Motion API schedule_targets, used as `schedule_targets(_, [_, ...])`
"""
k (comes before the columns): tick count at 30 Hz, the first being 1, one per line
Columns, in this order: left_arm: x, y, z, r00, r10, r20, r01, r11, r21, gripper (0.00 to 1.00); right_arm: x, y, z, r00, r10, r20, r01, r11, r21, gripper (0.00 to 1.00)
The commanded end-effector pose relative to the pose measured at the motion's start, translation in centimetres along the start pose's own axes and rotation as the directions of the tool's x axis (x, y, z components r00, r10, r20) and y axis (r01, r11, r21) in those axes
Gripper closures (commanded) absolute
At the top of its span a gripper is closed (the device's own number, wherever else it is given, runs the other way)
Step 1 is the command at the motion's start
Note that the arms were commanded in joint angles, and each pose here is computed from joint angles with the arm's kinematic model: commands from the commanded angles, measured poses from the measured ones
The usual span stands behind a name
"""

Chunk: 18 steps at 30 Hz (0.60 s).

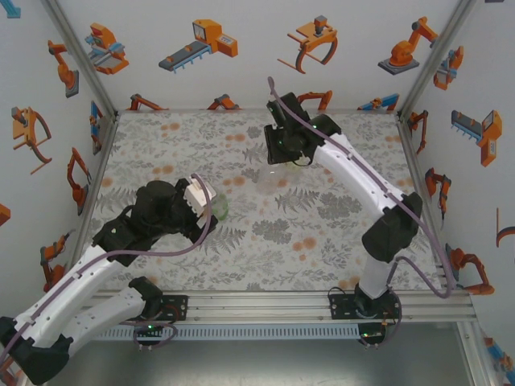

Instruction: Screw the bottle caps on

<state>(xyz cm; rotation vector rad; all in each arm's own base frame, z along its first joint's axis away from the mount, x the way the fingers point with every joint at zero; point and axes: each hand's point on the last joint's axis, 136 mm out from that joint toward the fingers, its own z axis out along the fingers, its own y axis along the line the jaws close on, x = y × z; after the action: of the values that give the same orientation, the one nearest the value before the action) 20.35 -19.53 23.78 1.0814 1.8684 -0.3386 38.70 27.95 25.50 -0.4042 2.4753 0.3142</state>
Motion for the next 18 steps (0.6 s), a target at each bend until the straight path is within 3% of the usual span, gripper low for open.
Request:
schedule_targets(1, [-0.1,0.6,0.2,0.999,-0.034,0.015,0.035,0.999,-0.031,0.17,-0.7,-0.7,0.6,0.994,-0.104,-0.036,0.105,0.994,0.037,1.00])
schedule_targets(18, [0.5,0.2,1.0,1.000,-0.007,-0.018,0.007,1.000,0.006,0.19,-3.5,-1.4,8.1,0.985,-0.146,-0.089,0.150,0.988,0.045,1.00])
